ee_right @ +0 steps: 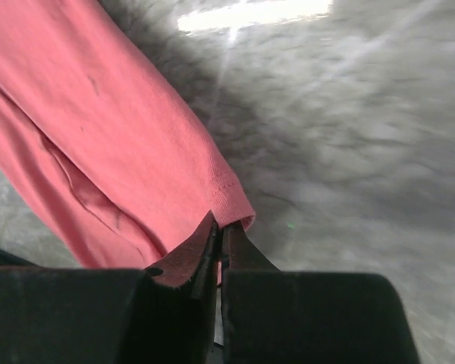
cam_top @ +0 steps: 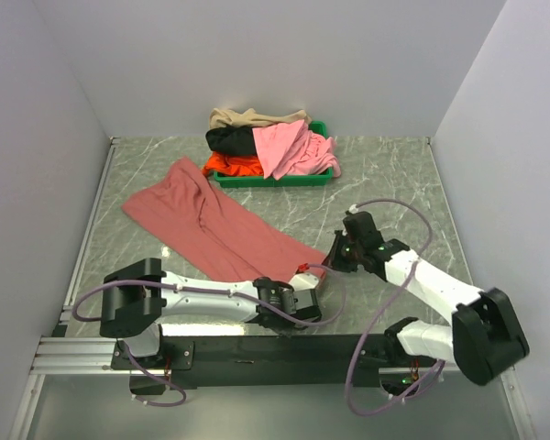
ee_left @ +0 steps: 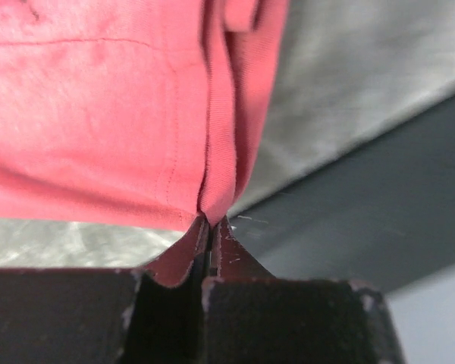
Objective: Fold and stack the t-shirts
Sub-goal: Fold the tshirt
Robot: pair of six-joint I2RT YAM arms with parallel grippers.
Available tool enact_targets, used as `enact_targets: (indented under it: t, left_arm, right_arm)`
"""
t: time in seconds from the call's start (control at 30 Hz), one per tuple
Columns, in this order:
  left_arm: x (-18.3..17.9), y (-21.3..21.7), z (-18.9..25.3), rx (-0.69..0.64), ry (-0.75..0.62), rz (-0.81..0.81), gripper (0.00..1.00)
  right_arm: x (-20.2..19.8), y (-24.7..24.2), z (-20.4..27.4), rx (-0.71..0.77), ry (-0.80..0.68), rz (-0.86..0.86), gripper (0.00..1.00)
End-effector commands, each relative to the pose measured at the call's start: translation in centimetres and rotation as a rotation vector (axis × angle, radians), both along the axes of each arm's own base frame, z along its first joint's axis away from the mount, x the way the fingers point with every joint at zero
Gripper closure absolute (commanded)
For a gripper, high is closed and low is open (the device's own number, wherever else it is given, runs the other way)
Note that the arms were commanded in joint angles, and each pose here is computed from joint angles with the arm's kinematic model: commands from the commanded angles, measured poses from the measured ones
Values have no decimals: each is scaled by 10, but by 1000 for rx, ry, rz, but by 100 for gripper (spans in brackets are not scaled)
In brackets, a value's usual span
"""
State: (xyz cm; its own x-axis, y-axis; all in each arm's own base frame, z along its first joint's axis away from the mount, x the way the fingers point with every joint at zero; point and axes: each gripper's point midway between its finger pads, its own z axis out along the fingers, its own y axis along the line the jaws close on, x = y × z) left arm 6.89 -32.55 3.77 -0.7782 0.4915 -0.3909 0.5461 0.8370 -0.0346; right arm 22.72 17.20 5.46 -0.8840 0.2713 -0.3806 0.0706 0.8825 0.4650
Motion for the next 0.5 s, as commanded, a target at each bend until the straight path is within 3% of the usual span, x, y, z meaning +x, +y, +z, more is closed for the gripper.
enact_targets:
  t: [0.0,0.13,0.27,0.47]
  left_arm:
    - [-13,-52,52,-216,39,-112,99]
    - [-22,-77,79,-320,67,-184,99]
    - [-18,-78,86,-322,43,-181,99]
    - [12,-53,81,-290,12,-22,99]
  right_arm:
    - [-1,-33,13,-104,-37,-40,100]
    - [-1,-56,33,-145,-90,-85,100]
    - [-3,-62,44,-172,-94,-67,100]
    - [15,-33,69,-59,-133,10,100]
